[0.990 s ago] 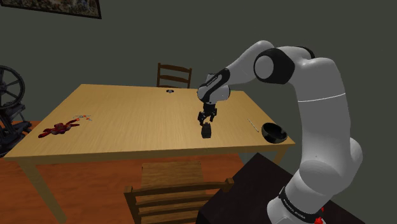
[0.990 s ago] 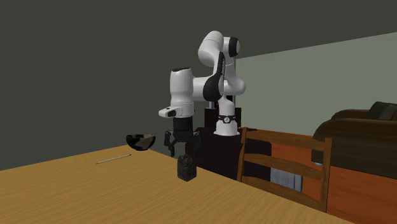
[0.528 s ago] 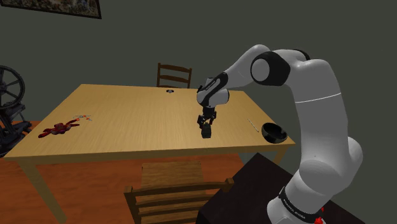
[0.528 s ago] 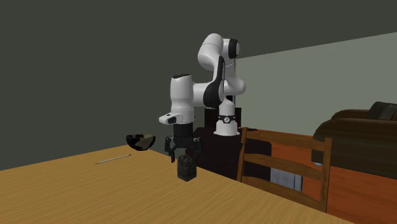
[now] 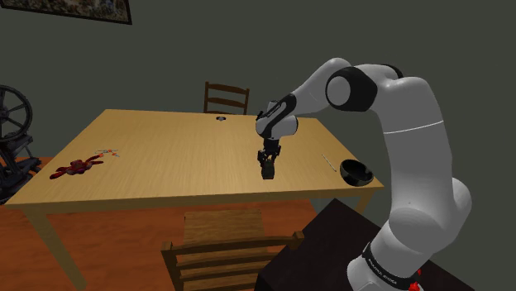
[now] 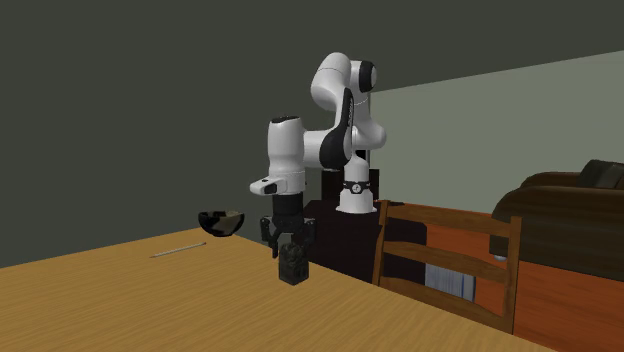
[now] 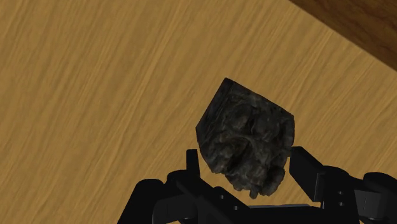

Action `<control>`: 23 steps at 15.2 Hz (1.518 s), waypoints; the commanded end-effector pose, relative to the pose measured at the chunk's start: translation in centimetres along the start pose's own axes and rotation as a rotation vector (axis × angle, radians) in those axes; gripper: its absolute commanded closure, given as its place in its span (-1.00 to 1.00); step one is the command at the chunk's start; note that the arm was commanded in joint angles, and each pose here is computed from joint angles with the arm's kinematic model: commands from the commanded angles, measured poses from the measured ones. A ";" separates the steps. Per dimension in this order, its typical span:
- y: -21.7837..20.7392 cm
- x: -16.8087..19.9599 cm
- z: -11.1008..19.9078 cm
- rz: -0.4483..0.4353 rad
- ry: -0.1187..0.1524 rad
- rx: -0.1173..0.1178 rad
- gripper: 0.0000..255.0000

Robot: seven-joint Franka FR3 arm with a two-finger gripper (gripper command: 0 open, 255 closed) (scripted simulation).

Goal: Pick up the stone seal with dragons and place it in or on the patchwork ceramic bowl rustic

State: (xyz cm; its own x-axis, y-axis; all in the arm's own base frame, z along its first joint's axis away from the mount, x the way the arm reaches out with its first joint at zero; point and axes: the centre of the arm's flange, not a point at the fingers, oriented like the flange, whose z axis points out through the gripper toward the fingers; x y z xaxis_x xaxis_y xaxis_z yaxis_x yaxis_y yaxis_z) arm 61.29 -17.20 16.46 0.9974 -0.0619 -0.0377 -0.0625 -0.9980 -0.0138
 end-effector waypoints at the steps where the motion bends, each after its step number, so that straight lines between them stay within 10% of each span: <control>1: 0.0 0.0 0.1 0.000 -0.002 0.000 1.00; 23: -0.1 -0.4 -8.9 0.000 -0.002 0.000 1.00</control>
State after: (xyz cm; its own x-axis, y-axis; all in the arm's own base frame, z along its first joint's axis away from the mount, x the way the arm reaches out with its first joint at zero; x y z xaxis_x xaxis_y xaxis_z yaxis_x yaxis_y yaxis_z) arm 61.18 -17.23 24.71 0.9973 -0.0616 -0.0395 -0.0622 -0.9980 -0.0142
